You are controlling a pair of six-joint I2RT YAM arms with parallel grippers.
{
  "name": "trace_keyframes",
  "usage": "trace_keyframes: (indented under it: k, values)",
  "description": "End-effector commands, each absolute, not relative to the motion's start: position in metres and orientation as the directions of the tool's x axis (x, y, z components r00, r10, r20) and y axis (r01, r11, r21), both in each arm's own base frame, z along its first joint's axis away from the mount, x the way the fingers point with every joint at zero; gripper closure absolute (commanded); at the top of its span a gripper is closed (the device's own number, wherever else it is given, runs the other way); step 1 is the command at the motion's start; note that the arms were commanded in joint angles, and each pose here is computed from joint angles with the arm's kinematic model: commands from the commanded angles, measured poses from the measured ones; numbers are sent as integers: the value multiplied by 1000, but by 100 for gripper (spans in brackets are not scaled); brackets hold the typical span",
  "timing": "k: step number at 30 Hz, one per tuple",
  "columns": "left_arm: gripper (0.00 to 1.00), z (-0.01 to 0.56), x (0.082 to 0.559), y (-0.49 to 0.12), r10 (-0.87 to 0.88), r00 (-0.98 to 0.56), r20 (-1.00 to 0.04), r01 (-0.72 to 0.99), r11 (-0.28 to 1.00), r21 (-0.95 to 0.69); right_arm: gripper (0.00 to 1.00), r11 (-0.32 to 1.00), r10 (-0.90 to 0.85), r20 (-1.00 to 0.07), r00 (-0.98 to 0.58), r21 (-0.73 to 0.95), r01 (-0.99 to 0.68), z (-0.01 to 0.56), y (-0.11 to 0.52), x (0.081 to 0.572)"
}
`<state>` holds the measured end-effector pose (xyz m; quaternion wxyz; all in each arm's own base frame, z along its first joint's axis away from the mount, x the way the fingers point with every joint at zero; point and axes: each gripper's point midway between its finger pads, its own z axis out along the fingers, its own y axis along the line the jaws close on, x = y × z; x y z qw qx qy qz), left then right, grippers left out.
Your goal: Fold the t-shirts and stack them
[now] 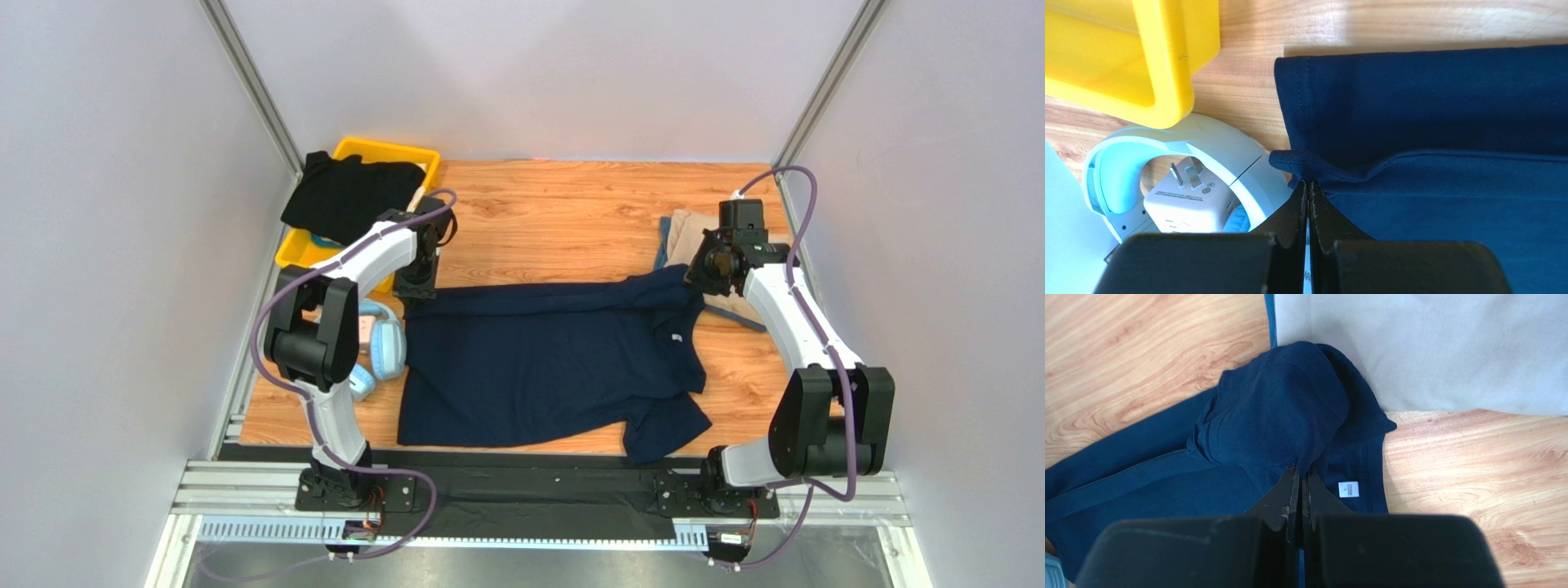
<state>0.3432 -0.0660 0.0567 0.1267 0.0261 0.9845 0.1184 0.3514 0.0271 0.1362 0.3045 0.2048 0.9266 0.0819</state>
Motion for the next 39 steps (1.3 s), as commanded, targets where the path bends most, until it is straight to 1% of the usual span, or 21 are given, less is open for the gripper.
trace_keyframes:
  k: [1,2,4,5,7,8,12,15,17,18,19,23,25,27,29,30,31,33,35,37,39]
  values:
    - [93,61,342,-59,83,-974,-209,20,958,287,100,891,452,-523,-723,295,344,135,29,347]
    - [79,60,340,-59,82,-976,-199,21,957,290,100,888,460,-513,-725,281,364,131,26,342]
    - [66,59,340,-59,75,-977,-197,15,957,291,97,876,482,-490,-727,282,391,125,26,336]
    - [62,60,340,-59,72,-978,-197,13,957,289,97,875,484,-468,-740,272,401,116,27,328]
    - [58,64,340,-60,60,-975,-213,-3,959,283,97,867,499,-459,-735,273,417,112,26,321]
    - [58,65,339,-59,57,-975,-217,-7,960,281,97,866,499,-464,-732,242,437,106,20,316]
    - [58,82,341,-60,42,-960,-277,-34,964,264,97,865,501,-492,-712,253,434,120,19,311]
    - [58,101,348,-64,36,-939,-341,-47,972,230,97,860,510,-540,-669,289,421,150,19,313]
    - [58,113,351,-67,30,-931,-364,-49,977,206,96,854,519,-579,-629,313,416,174,17,315]
    - [58,125,356,-72,26,-919,-393,-48,983,177,93,853,519,-596,-612,320,412,185,16,316]
    - [58,130,357,-74,26,-916,-401,-44,985,164,86,852,521,-624,-582,338,401,203,16,322]
    - [57,150,374,-87,33,-887,-460,-20,994,111,82,850,525,-675,-518,386,359,237,18,335]
    - [57,145,387,-93,44,-890,-454,-3,995,102,80,848,528,-672,-520,390,358,237,19,344]
    - [57,129,399,-105,56,-908,-416,27,997,75,79,844,536,-655,-533,406,350,239,24,351]
    - [59,115,405,-116,58,-919,-390,44,998,46,77,848,530,-646,-549,408,338,226,30,364]
    - [59,101,410,-119,63,-929,-365,49,998,47,76,848,528,-631,-568,422,320,222,36,368]
    - [60,94,414,-123,64,-928,-367,50,998,47,76,850,525,-607,-596,407,334,205,37,375]
    - [60,75,417,-129,69,-937,-341,56,997,48,75,858,511,-594,-621,396,327,191,41,386]
    - [60,59,412,-133,63,-949,-309,51,998,48,72,866,496,-555,-668,372,334,169,48,395]
    - [61,49,404,-138,58,-954,-293,50,998,34,70,886,459,-518,-722,334,322,148,57,397]
    - [61,44,401,-140,51,-952,-302,45,999,26,69,897,438,-514,-738,309,317,141,60,397]
